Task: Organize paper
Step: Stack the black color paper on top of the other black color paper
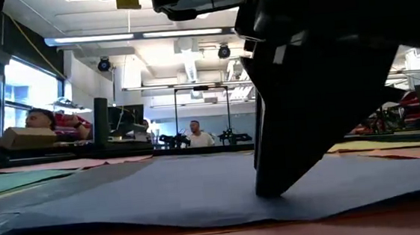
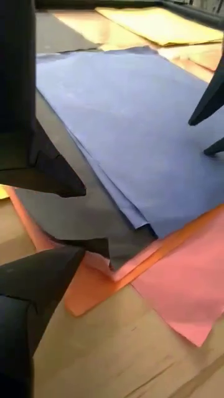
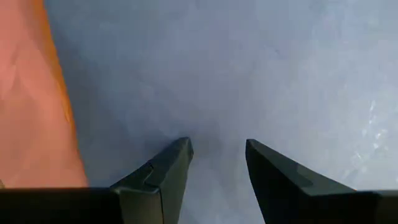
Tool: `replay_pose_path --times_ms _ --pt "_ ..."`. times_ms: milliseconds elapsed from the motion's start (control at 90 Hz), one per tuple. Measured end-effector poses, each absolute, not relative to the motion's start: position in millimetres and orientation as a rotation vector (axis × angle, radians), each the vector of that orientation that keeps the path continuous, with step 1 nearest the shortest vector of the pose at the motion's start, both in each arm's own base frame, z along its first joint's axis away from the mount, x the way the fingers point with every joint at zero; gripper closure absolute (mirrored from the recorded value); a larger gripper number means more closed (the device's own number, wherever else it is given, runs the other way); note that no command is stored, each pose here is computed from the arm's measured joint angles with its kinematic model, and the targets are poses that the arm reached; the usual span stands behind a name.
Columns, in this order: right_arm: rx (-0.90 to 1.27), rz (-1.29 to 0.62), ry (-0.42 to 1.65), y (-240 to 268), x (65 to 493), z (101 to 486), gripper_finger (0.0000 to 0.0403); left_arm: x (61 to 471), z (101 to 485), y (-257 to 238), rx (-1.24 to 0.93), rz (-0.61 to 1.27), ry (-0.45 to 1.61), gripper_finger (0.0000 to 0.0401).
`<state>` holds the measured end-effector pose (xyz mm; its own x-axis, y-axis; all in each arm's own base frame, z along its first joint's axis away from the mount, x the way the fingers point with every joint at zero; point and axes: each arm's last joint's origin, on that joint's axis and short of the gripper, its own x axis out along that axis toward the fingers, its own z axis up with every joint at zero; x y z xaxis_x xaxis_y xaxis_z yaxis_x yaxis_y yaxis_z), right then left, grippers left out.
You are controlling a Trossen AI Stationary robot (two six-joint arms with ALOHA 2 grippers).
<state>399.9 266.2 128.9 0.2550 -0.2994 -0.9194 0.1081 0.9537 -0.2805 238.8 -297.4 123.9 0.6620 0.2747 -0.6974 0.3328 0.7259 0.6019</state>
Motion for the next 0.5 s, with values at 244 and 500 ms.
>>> replay_pose_path --times_ms 244,500 --pt "-0.172 -0.277 1.287 266.3 399.9 128.1 0.0253 240.9 122.0 -296.0 0.728 -0.119 0.952 0.0268" --pt "-0.173 -0.275 1.288 267.3 399.3 127.5 0.0253 249.9 122.9 -289.7 0.719 -0.073 0.935 0.0268"
